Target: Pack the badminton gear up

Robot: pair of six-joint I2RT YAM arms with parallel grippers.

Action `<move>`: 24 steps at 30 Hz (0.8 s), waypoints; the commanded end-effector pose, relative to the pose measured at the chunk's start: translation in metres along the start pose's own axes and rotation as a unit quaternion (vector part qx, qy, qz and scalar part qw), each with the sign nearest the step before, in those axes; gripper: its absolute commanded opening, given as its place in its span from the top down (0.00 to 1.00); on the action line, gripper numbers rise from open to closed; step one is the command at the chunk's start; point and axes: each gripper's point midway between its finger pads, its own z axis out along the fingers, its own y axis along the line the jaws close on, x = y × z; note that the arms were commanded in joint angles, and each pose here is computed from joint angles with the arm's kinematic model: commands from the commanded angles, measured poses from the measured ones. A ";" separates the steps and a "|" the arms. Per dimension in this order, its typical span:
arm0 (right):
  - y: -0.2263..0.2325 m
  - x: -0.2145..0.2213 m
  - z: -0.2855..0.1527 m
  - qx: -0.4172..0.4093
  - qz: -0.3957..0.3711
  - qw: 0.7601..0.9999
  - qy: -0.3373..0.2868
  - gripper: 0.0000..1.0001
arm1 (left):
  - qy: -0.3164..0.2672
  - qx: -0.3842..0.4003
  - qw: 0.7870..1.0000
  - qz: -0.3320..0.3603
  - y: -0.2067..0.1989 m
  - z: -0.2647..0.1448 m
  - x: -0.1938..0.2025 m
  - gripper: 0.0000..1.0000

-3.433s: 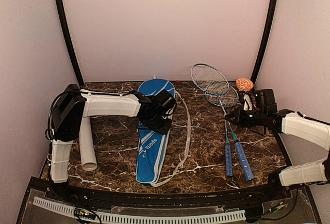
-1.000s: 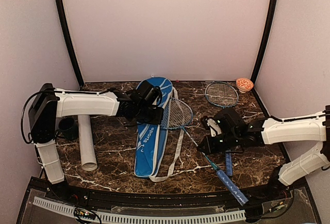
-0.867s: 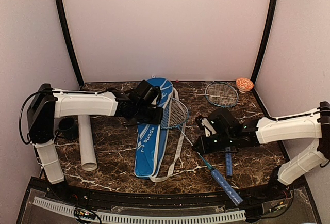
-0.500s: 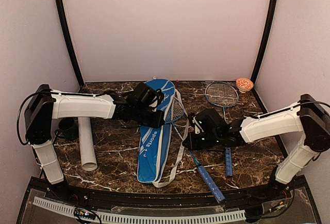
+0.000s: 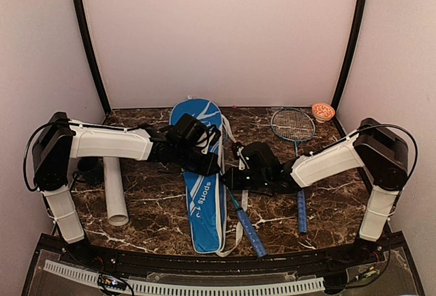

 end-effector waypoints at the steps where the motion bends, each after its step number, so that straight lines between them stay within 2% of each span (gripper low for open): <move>1: 0.047 -0.033 -0.003 -0.091 -0.028 0.994 -0.061 0.75 | -0.004 0.018 1.000 0.011 -0.001 -0.008 -0.002 1.00; 8: 0.046 -0.009 -0.027 -0.111 -0.078 0.991 -0.016 0.34 | 0.005 0.024 1.000 0.008 0.021 -0.007 0.004 1.00; 12: 0.040 0.008 -0.062 -0.114 -0.125 0.986 0.000 0.21 | 0.013 0.033 0.999 0.018 0.026 -0.005 0.007 1.00; 15: 0.039 0.028 -0.096 -0.138 -0.184 0.973 -0.002 0.12 | 0.019 0.039 0.999 0.022 0.025 -0.004 0.008 1.00; 20: 0.033 0.082 -0.131 -0.161 -0.298 0.941 0.016 0.08 | 0.020 0.044 0.999 0.021 0.025 -0.003 0.007 1.00; 24: 0.038 0.113 -0.139 -0.169 -0.372 0.912 0.043 0.09 | 0.023 0.049 0.998 0.019 0.024 -0.002 0.008 1.00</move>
